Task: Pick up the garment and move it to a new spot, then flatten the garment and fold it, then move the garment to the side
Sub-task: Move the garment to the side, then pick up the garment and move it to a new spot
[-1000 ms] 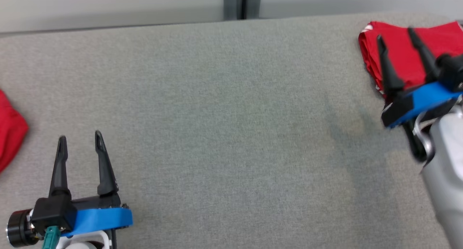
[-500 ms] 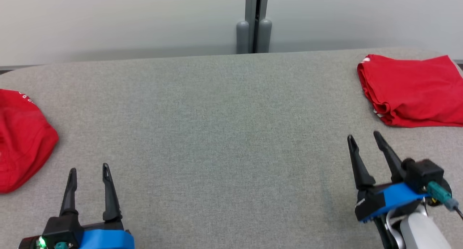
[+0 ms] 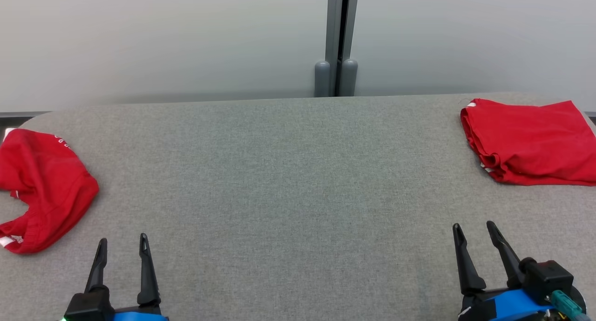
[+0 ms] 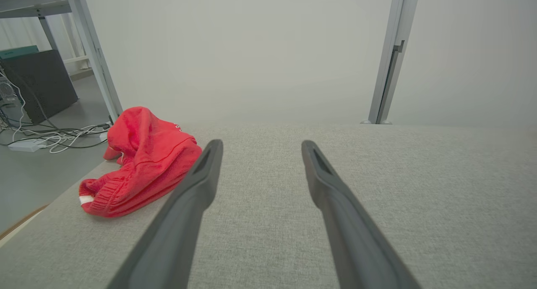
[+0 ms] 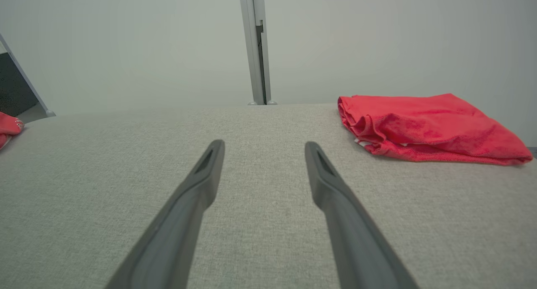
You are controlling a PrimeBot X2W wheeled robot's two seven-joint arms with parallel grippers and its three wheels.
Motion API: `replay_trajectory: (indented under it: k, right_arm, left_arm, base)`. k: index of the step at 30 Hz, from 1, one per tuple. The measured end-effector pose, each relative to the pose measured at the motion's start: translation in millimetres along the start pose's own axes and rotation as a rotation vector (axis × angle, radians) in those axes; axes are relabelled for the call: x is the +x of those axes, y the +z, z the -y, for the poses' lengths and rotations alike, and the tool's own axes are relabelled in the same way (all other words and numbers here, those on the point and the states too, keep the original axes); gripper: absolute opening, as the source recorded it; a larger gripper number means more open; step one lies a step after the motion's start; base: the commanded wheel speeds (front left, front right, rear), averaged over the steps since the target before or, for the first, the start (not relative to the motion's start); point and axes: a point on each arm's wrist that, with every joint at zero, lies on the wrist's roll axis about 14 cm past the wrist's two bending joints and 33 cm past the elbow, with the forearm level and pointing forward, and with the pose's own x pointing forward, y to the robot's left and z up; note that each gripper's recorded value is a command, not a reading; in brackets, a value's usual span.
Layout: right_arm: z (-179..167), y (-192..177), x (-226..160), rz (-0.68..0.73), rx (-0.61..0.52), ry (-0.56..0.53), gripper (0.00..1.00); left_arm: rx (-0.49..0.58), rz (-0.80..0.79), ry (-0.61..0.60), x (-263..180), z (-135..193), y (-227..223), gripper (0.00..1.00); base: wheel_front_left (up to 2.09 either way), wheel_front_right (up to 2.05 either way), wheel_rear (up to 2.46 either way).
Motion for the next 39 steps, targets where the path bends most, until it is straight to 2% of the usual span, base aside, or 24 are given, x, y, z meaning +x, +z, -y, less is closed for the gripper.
replay_trajectory:
  k: [10, 26, 39]
  right_arm:
    - [-4, 2, -11, -0.002, 0.001, -0.005, 1.0]
    - [-10, 2, -9, -0.009, -0.005, 0.012, 1.0]
    - [-43, -4, 3, -0.027, 0.004, 0.114, 1.0]
  left_arm:
    - [0.012, -0.002, 0.008, -5, -7, 0, 1.0]
    - [0.015, -0.008, 0.029, -9, -15, -2, 1.0]
    - [0.013, 0.01, 0.131, -25, -44, 3, 1.0]
  base:
    - [0.0, 0.0, 0.0]
    - [0.0, 0.0, 0.0]
    - [0.0, 0.0, 0.0]
